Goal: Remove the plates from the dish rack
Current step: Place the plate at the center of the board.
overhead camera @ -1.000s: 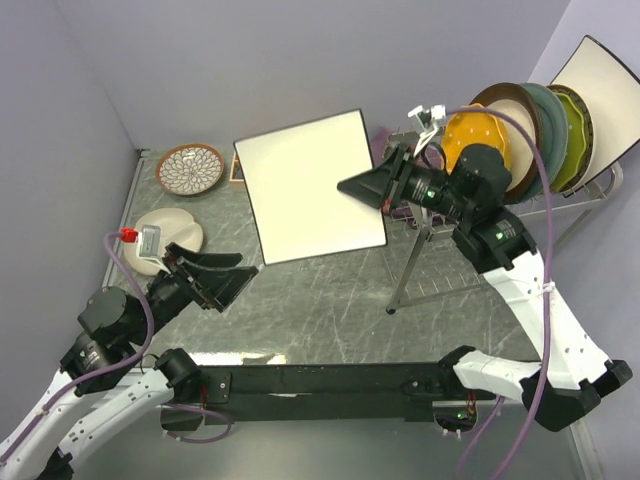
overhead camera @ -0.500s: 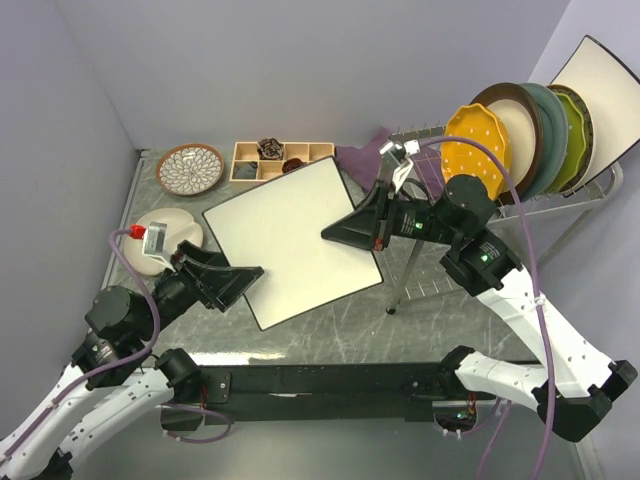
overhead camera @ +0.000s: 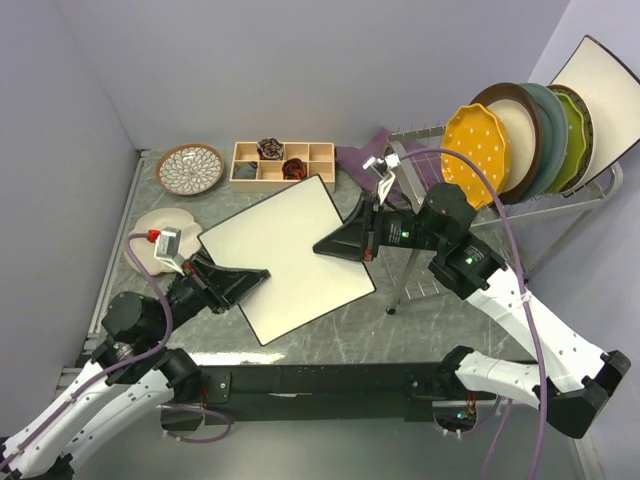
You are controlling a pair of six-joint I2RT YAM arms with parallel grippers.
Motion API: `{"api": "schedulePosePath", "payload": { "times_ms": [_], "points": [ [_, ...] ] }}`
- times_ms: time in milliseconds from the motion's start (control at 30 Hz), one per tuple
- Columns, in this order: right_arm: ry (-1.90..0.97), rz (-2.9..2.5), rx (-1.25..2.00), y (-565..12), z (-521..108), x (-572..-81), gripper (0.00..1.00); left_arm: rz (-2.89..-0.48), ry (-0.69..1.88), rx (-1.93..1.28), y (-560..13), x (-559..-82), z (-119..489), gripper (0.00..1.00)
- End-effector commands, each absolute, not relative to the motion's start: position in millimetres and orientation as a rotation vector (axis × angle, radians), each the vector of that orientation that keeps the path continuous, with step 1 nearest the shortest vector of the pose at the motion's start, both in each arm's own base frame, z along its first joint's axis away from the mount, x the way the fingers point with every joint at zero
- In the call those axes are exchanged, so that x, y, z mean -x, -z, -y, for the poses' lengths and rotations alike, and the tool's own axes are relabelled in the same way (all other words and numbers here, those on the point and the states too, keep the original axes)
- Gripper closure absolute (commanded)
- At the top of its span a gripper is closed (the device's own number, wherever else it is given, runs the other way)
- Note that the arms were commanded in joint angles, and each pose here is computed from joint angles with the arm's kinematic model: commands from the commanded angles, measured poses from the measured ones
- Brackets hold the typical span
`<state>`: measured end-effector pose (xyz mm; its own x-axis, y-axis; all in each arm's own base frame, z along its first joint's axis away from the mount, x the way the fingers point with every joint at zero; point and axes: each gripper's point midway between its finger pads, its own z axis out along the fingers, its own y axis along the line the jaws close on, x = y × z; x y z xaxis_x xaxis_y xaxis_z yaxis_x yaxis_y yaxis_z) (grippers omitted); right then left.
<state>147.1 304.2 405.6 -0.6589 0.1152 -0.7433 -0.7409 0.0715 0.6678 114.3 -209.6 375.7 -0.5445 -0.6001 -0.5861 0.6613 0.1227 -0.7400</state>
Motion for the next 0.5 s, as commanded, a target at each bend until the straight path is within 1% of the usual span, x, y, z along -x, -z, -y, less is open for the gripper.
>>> {"api": "schedulePosePath", "payload": {
  "times_ms": [0,33,133,200,233,300,333,367,400,433,467],
  "points": [
    [-1.6,-1.44,0.624,-465,-295,-149,0.73,-1.345,1.704,-0.061,-389,-98,201,0.99],
    [-1.567,-1.443,0.614,-464,-296,-155,0.58,-1.325,1.719,-0.051,-392,-93,196,0.99],
    [-1.523,-1.45,0.585,-466,-296,-165,0.46,-1.289,1.736,-0.026,-397,-86,185,0.99],
    [-1.503,-1.47,0.572,-466,-298,-173,0.41,-1.298,1.721,0.0,-396,-86,180,0.99],
    [-1.486,-1.472,0.573,-466,-298,-176,0.3,-1.285,1.718,0.011,-399,-84,175,0.99],
    [-1.452,-1.492,0.542,-466,-298,-185,0.17,-1.304,1.691,0.053,-394,-89,171,0.99],
    [-1.444,-1.49,0.533,-468,-297,-187,0.08,-1.279,1.688,0.066,-398,-87,165,0.99],
    [-1.434,-1.509,0.518,-467,-298,-192,0.03,-1.297,1.652,0.108,-393,-94,161,0.99],
    [-1.405,-1.482,0.493,-482,-294,-197,0.0,-1.331,1.62,0.131,-385,-98,160,0.99],
    [-1.387,-1.476,0.479,-490,-293,-200,0.0,-1.328,1.586,0.136,-385,-100,156,0.99],
    [-1.361,-1.529,0.463,-485,-295,-210,0.0,-1.341,1.553,0.146,-381,-104,155,0.99]
  ]
}}
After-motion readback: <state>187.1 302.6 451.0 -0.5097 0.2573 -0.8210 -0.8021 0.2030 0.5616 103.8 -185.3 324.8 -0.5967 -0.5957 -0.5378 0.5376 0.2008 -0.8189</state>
